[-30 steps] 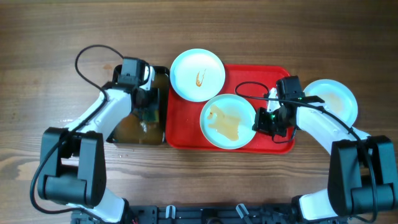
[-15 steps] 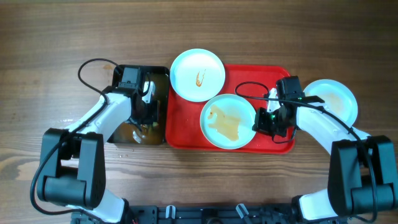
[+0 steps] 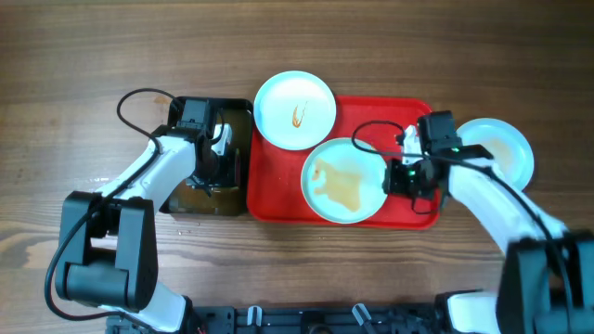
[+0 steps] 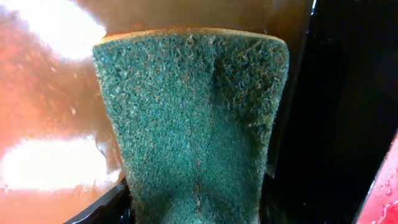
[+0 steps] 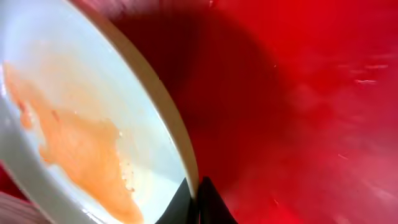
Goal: Clean dirty plates on tray and stack at the side
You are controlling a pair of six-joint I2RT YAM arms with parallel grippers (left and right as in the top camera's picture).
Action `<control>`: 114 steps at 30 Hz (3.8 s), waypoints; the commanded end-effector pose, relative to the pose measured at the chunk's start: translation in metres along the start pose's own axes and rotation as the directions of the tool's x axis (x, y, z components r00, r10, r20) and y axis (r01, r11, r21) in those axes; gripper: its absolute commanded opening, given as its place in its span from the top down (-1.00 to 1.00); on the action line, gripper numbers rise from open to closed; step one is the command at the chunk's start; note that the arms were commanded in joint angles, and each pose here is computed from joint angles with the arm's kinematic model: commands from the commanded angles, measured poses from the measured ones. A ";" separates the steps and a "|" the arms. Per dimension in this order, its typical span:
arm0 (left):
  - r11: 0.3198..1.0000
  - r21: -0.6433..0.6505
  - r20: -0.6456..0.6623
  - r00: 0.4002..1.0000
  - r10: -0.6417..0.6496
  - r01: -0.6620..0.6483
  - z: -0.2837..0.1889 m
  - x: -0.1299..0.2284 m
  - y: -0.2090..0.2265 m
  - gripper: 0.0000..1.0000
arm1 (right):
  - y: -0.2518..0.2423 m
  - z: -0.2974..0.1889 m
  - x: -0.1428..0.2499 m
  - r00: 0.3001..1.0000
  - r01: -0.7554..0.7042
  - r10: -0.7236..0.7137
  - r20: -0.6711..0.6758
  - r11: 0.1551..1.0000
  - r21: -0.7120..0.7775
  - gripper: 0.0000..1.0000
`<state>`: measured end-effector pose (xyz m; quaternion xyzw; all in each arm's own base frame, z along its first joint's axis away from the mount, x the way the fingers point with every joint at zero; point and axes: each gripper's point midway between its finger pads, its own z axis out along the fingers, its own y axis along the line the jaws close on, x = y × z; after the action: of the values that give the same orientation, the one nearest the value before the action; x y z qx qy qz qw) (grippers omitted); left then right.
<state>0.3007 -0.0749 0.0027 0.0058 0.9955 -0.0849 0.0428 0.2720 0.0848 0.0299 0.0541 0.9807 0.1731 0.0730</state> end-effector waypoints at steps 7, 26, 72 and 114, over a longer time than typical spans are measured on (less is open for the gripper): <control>1.000 0.012 -0.004 1.000 -0.003 0.003 0.000 0.000 -0.001 -0.12 | -0.011 -0.071 -0.030 0.958 0.087 -0.136 0.253 0.977 0.194 0.91; 1.000 0.012 -0.001 1.000 -0.003 0.003 0.000 -0.001 -0.001 -0.12 | 0.011 -0.137 -0.051 0.757 0.087 -0.520 0.396 0.680 0.728 0.91; 1.000 0.012 -0.001 1.000 -0.003 0.003 0.000 -0.001 -0.001 -0.13 | -0.142 -0.116 -0.064 0.775 -0.477 0.457 0.437 0.876 -0.071 -0.13; 0.999 -0.019 -0.027 0.999 -0.041 0.041 0.001 0.006 0.004 0.08 | 0.114 0.081 -0.134 0.974 0.132 -0.092 0.209 0.973 -0.188 0.36</control>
<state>0.2967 -0.0695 0.0020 -0.0093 0.9969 -0.0709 0.0332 0.4285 0.1877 0.0127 0.0040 0.9493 0.2449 0.1971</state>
